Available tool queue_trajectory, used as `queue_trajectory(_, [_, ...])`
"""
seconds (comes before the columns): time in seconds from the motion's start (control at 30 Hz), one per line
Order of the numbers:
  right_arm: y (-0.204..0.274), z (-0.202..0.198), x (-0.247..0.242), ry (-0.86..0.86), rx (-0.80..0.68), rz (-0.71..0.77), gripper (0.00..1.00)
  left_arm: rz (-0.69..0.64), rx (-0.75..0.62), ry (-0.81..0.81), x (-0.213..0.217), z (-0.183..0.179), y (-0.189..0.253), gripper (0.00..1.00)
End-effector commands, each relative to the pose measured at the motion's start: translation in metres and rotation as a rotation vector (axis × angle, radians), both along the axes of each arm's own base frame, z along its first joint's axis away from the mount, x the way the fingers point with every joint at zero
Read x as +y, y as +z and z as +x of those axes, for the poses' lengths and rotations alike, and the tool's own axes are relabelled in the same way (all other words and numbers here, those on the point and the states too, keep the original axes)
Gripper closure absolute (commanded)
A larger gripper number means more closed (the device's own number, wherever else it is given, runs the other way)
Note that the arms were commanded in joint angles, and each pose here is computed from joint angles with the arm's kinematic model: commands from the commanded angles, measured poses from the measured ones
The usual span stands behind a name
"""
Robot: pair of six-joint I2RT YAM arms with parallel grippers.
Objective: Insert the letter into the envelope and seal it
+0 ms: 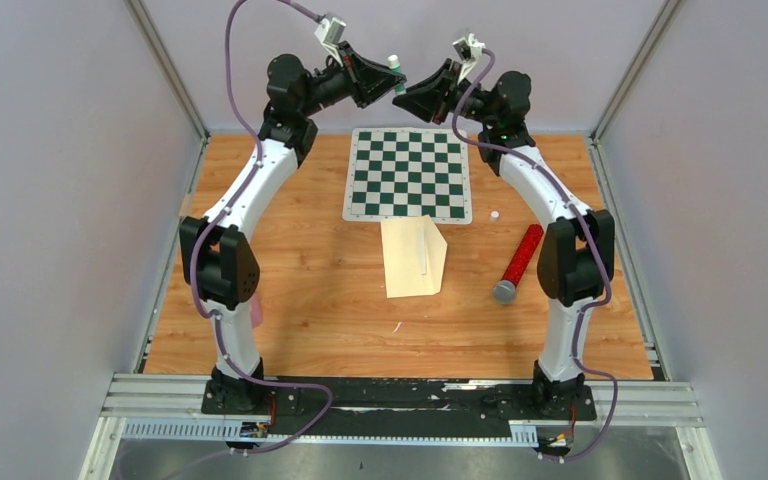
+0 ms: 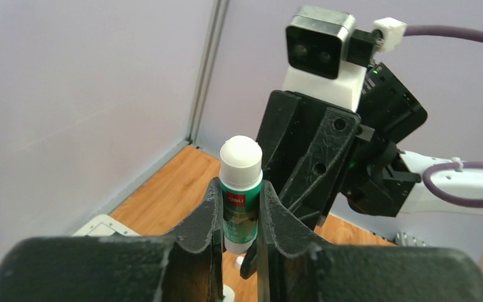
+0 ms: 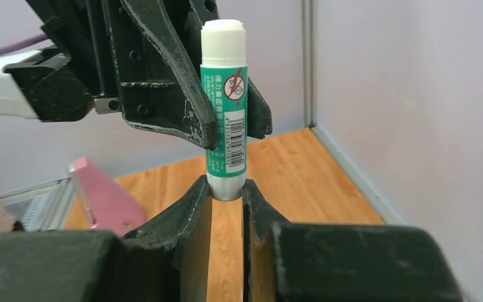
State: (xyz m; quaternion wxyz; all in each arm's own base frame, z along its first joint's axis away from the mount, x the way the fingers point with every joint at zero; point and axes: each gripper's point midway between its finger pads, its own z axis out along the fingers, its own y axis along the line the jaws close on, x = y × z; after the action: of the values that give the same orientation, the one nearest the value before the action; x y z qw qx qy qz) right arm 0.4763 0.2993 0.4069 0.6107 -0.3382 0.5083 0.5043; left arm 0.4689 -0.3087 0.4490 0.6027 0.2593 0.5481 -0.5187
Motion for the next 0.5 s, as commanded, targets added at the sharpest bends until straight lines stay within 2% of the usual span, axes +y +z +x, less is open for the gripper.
queue_trajectory(0.0, [0.020, -0.030, -0.007, 0.140, 0.042, 0.016, 1.00, 0.000, -0.083, -0.061, 0.003, -0.023, 0.023, 1.00])
queue_trajectory(0.13, [0.020, -0.037, -0.008, 0.218, 0.138, 0.010, 1.00, 0.019, -0.117, -0.128, 0.000, -0.032, 0.023, 1.00])
queue_trajectory(0.3, [0.017, -0.044, -0.008, 0.289, 0.117, -0.045, 0.99, 0.027, -0.128, -0.149, -0.001, -0.033, 0.022, 1.00])
queue_trajectory(0.37, [0.018, -0.037, -0.009, 0.249, 0.094, -0.040, 0.80, 0.020, -0.121, -0.127, 0.001, -0.029, 0.023, 1.00])
queue_trajectory(0.47, [0.013, -0.019, -0.013, 0.118, 0.078, -0.009, 0.58, -0.015, -0.069, -0.017, 0.007, -0.011, 0.024, 1.00])
